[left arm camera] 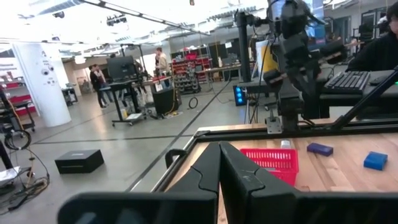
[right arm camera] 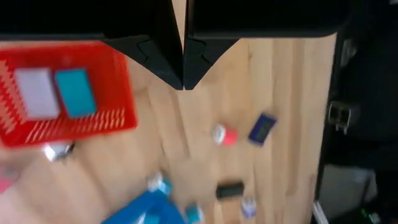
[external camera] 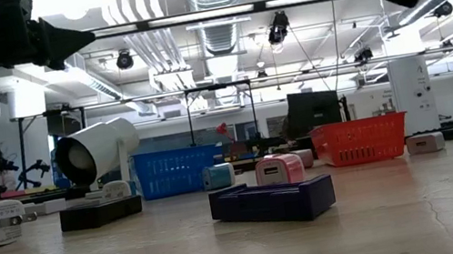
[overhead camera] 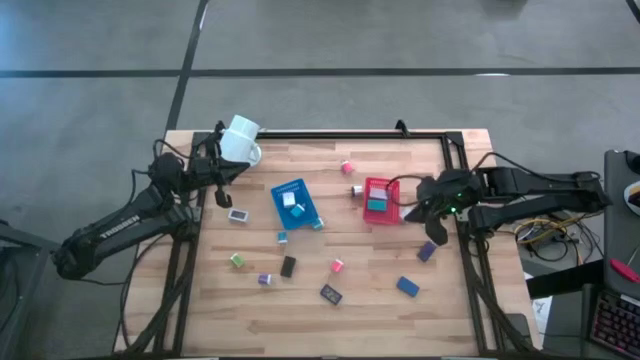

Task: Pick & Place Office items
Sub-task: Put the blue digital clock into the red bin

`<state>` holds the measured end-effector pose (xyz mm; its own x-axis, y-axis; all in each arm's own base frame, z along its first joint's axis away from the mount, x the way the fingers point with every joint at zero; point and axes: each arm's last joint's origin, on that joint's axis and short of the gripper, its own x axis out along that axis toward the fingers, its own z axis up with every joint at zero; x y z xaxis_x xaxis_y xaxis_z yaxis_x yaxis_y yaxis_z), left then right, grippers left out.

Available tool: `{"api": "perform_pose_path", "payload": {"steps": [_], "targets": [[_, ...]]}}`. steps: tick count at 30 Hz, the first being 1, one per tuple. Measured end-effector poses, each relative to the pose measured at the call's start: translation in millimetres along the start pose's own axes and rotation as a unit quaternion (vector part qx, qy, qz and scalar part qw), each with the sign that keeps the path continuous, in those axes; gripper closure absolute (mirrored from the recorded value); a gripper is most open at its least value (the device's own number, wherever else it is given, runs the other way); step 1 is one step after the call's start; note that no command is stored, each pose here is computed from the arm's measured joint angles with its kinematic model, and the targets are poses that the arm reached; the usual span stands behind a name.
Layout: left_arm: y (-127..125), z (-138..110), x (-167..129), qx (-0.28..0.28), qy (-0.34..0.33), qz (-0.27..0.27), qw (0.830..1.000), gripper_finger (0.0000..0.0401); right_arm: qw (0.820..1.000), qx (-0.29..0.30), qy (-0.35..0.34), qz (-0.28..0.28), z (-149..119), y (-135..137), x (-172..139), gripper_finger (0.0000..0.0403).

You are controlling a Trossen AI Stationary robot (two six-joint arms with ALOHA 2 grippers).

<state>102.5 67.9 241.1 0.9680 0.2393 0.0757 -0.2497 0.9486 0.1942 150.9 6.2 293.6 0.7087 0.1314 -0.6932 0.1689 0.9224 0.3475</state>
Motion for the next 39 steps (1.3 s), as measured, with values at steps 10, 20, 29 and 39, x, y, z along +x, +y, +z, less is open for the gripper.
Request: {"api": "perform_pose_path", "payload": {"steps": [10,20,29,39], "targets": [[0.1,0.6,0.0,-0.010,-0.003,0.000,1.000,0.0392,0.997,-0.003,0.076,-0.029,26.8,11.4,57.5,0.0394],[1.0,-0.8,2.4,-0.037,-0.003,0.000,0.999,0.0392,0.956,0.101,0.264,-0.074,-9.7,51.4,86.2,0.0394],[1.8,-4.4,5.5,-0.072,0.002,-0.001,0.997,0.0392,0.932,0.160,0.312,-0.090,-34.1,82.5,112.4,0.0377],[2.7,-8.3,8.9,-0.092,0.016,-0.003,0.996,0.0392,0.918,0.168,0.339,-0.121,-56.2,102.3,147.6,0.0256]]}}
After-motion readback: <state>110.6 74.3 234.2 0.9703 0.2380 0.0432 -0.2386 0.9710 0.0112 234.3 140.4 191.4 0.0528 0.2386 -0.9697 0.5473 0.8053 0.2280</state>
